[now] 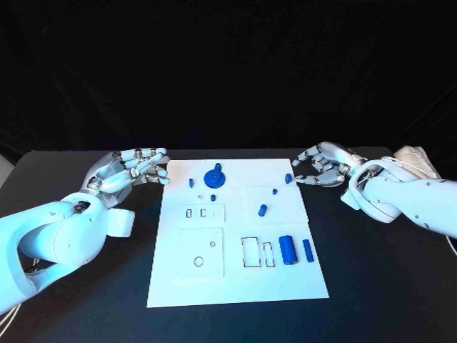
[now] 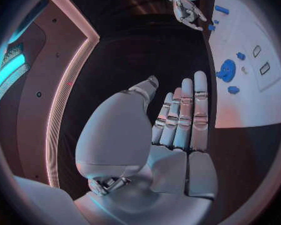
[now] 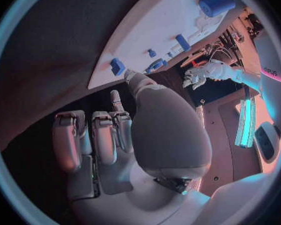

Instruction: Assemble the parts on the task board

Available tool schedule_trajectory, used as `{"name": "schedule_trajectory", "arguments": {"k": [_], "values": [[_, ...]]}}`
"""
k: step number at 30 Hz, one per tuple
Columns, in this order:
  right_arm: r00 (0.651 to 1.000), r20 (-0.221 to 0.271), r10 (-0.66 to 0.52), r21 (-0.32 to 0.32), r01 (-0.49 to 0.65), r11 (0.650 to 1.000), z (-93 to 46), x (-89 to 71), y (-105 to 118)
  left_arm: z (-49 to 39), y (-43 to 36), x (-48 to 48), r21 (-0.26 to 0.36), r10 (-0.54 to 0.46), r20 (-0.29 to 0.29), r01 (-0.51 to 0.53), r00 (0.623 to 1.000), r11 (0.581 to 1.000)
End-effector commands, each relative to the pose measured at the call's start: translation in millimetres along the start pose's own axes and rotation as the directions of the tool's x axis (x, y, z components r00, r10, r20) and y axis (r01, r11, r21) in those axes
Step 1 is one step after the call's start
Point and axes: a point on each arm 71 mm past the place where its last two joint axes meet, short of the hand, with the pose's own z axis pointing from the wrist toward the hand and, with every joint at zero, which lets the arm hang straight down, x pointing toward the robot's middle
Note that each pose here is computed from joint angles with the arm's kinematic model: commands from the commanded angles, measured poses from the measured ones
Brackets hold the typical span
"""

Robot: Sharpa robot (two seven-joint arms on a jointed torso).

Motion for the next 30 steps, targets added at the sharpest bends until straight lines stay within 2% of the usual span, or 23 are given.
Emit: {"name": "schedule_trajectory", "arguments": {"k": [1,9,30], "values": [[0.999,-0.053,0.012,0.016,-0.012,1.0,2.8,6.2,-1.6,0.4,-0.8,2.5,0.012,-0.007,-0.023,0.007,1.0,1.0],[0.997,-0.07,0.016,0.034,-0.013,0.999,7.9,14.9,-2.2,0.3,-0.8,1.9,0.011,-0.006,-0.021,0.006,1.0,1.0],[0.996,-0.084,0.007,0.052,-0.003,0.999,15.5,24.4,0.0,-0.2,-1.0,0.7,0.01,-0.005,-0.019,0.005,1.0,1.0]]}}
